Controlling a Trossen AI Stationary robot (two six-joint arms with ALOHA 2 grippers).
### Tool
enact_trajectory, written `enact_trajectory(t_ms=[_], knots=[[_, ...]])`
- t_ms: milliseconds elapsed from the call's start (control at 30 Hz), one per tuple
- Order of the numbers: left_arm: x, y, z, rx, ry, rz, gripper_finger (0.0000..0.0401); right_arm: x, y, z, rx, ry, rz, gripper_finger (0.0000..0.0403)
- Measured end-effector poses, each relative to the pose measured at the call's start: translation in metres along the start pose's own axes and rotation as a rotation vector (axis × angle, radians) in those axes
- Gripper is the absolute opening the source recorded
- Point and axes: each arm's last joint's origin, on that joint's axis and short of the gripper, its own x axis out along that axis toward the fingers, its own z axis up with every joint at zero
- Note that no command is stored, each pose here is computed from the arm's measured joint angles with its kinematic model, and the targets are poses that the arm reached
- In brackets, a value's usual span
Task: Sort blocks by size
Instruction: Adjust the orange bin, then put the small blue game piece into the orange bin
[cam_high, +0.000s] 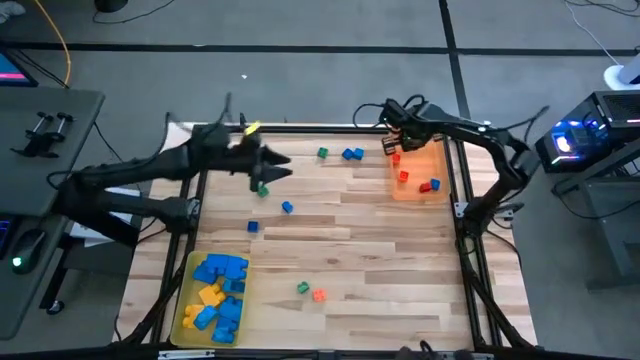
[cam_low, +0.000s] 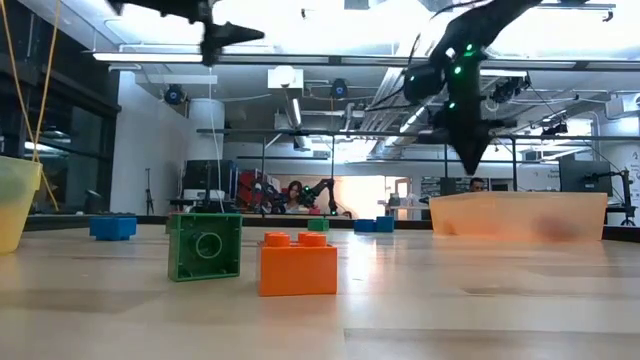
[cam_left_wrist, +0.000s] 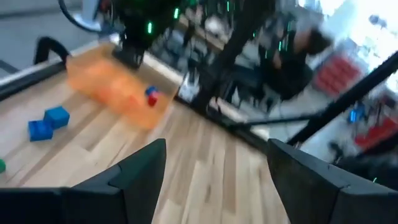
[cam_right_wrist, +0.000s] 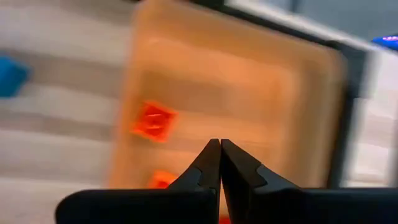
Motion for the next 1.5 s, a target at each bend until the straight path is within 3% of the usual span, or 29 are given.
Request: enact_trajectory(t_ms=[133,433,1100,1233,1400,1500], knots=[[-0.025,-0.008,-0.019,-0.058,-0.103,0.013,0.0261,0.02,0.018,0.0,-0.039,0.066,0.012,0.0002],[-0.057,-0.019,-0.021,-0.065,-0.218,-0.025,0.0261,0.04,0.053,-0.012,-0.081,0.097,0.012,0.0001],[-0.057,-0.017,-0.024,-0.056,-0.186,-0.006,0.0261,0.027,0.092,-0.017,0.053,-0.001,0.258,0.0],[-0.057,-0.017,-0.024,-0.046,-0.182,-0.012,0.0261,0.018,0.08,-0.021,0.034,0.026,0.218,0.0],[-0.049,-0.009,-0.023,-0.005,-0.17,0.056,0.0261,-0.032,0.037,-0.025,0.057,-0.083,0.204,0.0],[-0.033,0.0,-0.023,0.067,0.03,0.112,0.0261,-0.065,0.01,-0.032,0.095,-0.16,0.267,0.0]])
